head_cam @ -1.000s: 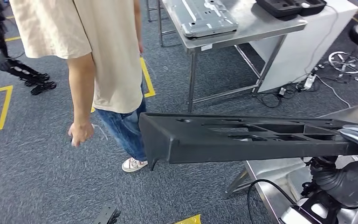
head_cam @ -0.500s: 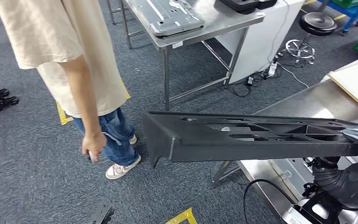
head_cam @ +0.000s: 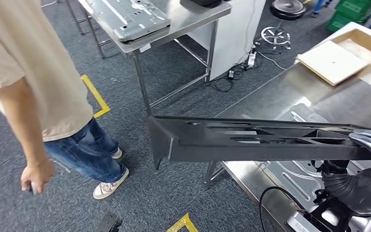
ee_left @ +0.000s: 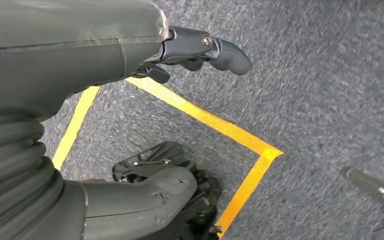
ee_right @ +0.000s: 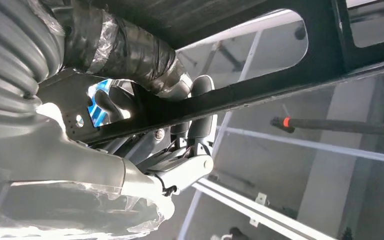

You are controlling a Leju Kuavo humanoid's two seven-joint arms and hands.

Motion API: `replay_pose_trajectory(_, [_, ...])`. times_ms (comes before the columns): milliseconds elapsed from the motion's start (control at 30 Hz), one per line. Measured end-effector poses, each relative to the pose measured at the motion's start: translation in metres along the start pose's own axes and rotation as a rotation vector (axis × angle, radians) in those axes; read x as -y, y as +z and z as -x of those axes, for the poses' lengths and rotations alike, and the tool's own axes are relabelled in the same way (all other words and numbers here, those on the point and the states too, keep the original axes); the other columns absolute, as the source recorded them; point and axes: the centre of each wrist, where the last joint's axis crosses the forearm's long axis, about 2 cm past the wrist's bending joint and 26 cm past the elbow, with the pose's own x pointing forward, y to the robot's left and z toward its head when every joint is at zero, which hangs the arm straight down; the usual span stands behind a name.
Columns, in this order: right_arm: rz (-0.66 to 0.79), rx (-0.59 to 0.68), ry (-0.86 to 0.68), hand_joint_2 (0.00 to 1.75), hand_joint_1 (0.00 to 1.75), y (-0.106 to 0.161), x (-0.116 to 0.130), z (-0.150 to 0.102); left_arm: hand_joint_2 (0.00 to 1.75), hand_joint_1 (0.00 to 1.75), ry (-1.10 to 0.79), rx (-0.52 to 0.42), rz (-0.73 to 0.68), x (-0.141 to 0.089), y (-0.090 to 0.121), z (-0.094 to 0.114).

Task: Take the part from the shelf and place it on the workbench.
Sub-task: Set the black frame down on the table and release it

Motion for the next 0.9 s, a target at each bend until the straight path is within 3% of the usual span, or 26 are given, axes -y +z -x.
replay_pose_trajectory(900, [-0.028,-0.066,0.058,1.75,1.75,0.014,0.018,0.007,1.75,0.00,0.007,-0.013,-0.027,0.001,0.010,0.015])
